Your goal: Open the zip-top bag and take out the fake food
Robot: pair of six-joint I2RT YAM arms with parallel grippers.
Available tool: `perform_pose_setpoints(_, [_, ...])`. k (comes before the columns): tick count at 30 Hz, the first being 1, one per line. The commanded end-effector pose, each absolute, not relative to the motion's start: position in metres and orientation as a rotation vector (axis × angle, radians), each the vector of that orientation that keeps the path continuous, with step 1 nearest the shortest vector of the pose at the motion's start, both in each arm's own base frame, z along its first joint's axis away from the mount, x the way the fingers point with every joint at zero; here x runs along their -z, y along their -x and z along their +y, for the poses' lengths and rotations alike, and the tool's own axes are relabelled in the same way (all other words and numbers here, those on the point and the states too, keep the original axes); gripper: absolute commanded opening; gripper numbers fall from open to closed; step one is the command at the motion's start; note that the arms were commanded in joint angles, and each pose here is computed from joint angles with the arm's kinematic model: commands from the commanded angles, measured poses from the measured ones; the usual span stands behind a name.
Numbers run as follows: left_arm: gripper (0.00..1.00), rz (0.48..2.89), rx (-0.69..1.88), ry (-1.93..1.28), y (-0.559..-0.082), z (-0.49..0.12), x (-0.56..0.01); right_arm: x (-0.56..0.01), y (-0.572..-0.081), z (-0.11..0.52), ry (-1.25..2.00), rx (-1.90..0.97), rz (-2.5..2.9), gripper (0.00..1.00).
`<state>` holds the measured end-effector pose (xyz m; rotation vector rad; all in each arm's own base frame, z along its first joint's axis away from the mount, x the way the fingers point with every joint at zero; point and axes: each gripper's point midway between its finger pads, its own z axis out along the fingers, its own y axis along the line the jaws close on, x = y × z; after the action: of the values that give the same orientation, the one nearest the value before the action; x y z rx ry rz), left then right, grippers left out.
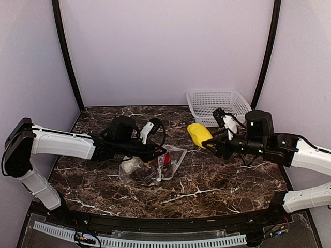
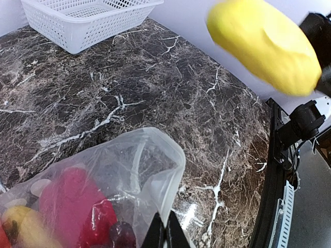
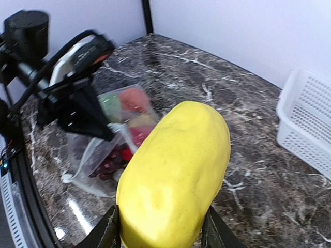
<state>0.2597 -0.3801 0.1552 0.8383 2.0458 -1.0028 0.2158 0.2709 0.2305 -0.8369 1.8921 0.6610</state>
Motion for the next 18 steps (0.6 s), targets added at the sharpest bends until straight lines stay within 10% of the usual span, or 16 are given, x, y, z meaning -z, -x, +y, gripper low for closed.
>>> perform_pose_setpoints(1, [0.01,2.024,1.042,-0.87,-0.254,-0.385,-0.165,-0.271,-0.275,0.25,0.706,-0.576,1.811,0.25])
perform_pose_setpoints(18, [0.01,1.965,1.093,-0.9,-0.252,-0.39,-0.174,-0.258,-0.494,0.206,0.548,-0.522,1.86,0.26])
